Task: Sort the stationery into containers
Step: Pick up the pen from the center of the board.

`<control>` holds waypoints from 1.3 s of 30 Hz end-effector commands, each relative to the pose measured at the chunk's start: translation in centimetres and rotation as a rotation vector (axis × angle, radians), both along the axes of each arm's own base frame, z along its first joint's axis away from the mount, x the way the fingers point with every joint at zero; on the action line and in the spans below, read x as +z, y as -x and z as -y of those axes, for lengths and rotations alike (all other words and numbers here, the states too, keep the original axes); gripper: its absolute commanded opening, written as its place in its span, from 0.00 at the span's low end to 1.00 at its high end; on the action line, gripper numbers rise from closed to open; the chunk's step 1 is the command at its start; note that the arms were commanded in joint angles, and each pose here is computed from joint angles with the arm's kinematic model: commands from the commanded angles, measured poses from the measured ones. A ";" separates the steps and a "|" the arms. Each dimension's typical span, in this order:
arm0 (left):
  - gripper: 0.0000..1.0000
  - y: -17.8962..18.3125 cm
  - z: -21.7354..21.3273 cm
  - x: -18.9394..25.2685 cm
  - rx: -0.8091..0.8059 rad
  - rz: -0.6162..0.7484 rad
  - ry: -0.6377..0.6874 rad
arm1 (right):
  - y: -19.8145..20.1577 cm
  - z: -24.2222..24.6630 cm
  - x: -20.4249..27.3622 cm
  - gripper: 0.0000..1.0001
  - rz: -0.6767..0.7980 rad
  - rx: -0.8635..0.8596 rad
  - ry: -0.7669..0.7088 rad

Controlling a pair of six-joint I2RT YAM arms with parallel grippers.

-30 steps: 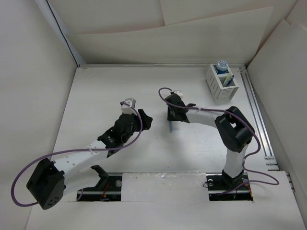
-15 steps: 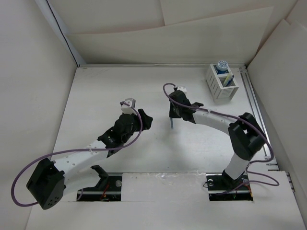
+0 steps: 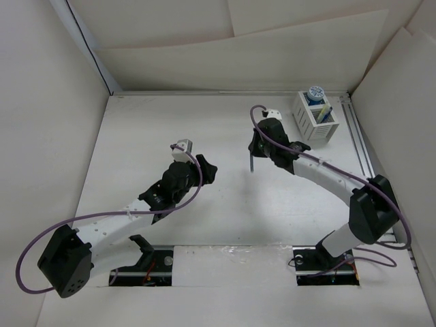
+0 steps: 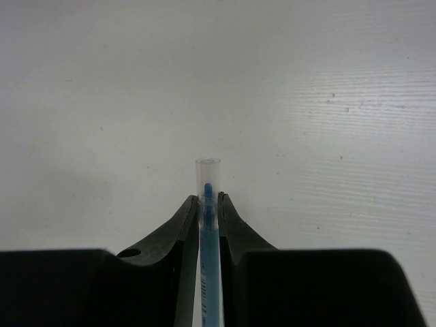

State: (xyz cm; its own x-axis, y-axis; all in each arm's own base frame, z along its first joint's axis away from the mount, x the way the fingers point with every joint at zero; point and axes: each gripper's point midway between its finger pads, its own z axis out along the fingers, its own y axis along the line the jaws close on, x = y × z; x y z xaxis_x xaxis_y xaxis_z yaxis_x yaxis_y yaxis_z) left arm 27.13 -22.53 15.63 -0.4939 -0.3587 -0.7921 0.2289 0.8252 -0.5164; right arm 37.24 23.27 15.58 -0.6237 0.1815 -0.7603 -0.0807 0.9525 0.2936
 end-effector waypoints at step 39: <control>0.52 0.3 0.2 1.3 -0.016 0.030 0.044 | -3.6 26.3 17.6 0.00 0.365 -0.490 -0.044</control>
